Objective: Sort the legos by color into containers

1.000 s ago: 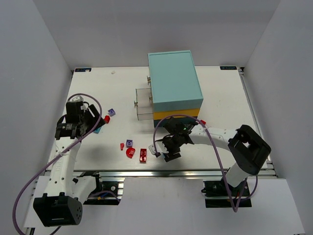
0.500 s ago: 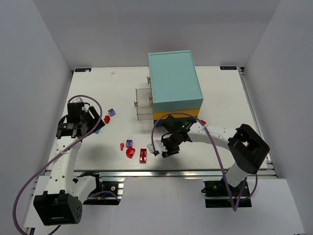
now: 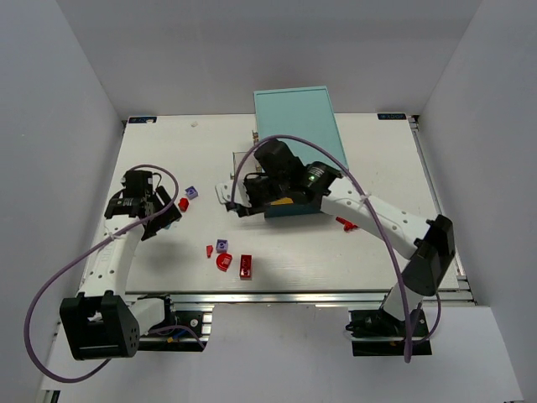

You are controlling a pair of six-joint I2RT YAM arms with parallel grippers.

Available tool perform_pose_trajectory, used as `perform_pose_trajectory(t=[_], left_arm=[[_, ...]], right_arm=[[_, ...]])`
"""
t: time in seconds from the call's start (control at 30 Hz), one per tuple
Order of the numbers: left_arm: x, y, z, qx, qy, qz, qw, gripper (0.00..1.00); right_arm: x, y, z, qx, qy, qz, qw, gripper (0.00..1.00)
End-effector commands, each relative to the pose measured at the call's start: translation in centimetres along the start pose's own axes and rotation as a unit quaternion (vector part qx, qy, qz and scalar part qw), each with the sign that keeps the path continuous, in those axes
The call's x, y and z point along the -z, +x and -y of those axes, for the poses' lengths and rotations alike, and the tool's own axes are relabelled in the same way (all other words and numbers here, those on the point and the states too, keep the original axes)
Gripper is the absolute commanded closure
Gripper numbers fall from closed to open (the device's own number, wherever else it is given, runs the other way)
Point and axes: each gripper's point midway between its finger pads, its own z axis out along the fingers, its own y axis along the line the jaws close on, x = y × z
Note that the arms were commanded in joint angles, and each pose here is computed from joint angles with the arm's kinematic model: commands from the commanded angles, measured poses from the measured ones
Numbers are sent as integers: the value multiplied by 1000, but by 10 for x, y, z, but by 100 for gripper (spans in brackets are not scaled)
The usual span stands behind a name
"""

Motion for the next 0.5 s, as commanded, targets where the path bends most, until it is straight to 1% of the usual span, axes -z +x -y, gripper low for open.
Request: perform_pose_trajectory(t=[0.0,0.03,0.1,0.13,0.23,0.3,0.47], left_arm=[[0,-15,-3,9,-22,14,1000,16],[-2,-16,-3,11,-24,13,1000,16],[-5,-16,-3,10,-30,7,999,16],[-6,-18,-3,10,-30,9,999,16],[-8,-23,-3,8,-35,13,999,15],[-9,-25,-2,6,-38,13,999,14],[-11,-30,0,3,-36,15,999,14]], right_arm=[[-9,16,44,-27,72,-53,996,93],[-19,26,48,-32,72,-67,995,91],[-15,24,71,-24,104,-82,991,88],[-23,34,73,-26,100,-96,990,87],[-26,43,94,-19,122,-128,984,83],[-24,54,99,-22,127,-153,980,81],[-17,72,112,-20,141,-182,973,78]])
